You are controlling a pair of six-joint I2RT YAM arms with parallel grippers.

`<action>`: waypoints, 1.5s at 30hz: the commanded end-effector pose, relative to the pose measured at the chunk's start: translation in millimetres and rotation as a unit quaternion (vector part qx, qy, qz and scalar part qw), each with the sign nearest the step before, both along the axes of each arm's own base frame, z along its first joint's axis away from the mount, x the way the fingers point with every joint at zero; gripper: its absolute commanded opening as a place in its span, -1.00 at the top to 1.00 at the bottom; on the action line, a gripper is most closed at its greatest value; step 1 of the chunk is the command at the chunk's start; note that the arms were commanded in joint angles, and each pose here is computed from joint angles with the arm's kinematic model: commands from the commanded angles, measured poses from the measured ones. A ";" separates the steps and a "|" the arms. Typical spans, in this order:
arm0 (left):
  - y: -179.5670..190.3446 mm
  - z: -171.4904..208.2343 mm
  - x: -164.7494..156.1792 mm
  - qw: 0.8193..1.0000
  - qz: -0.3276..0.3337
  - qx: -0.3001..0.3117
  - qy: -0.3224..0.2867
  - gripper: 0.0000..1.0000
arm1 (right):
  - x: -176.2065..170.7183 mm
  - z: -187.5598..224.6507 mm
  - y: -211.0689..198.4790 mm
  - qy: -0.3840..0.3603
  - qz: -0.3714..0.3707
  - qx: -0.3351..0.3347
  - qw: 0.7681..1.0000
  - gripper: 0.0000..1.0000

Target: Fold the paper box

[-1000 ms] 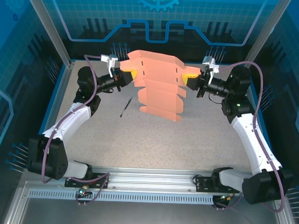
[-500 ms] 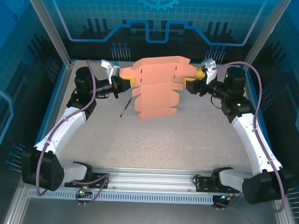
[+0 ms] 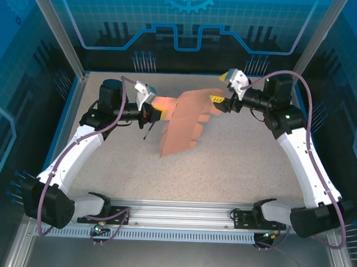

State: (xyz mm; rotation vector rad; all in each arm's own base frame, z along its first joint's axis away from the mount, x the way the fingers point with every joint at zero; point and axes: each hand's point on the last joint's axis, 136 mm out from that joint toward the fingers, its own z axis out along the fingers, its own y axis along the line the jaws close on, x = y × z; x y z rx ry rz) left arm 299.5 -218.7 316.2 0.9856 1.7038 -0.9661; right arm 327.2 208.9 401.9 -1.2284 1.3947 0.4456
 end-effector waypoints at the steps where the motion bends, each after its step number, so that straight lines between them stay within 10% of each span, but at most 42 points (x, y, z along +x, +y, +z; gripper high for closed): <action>1: -4.3 19.0 -18.2 0.999 -0.038 -0.005 -0.030 1.00 | -20.8 -18.7 14.0 0.026 0.100 -0.040 0.994 -0.36; 11: -6.9 21.9 -18.3 0.999 -0.040 -0.003 -0.034 1.00 | -41.1 -33.9 22.0 0.081 0.178 -0.026 0.980 -0.18; 45: -5.9 26.1 -7.8 1.000 -0.007 -0.015 -0.027 1.00 | -0.8 -51.1 10.6 0.072 0.088 -0.048 0.992 0.74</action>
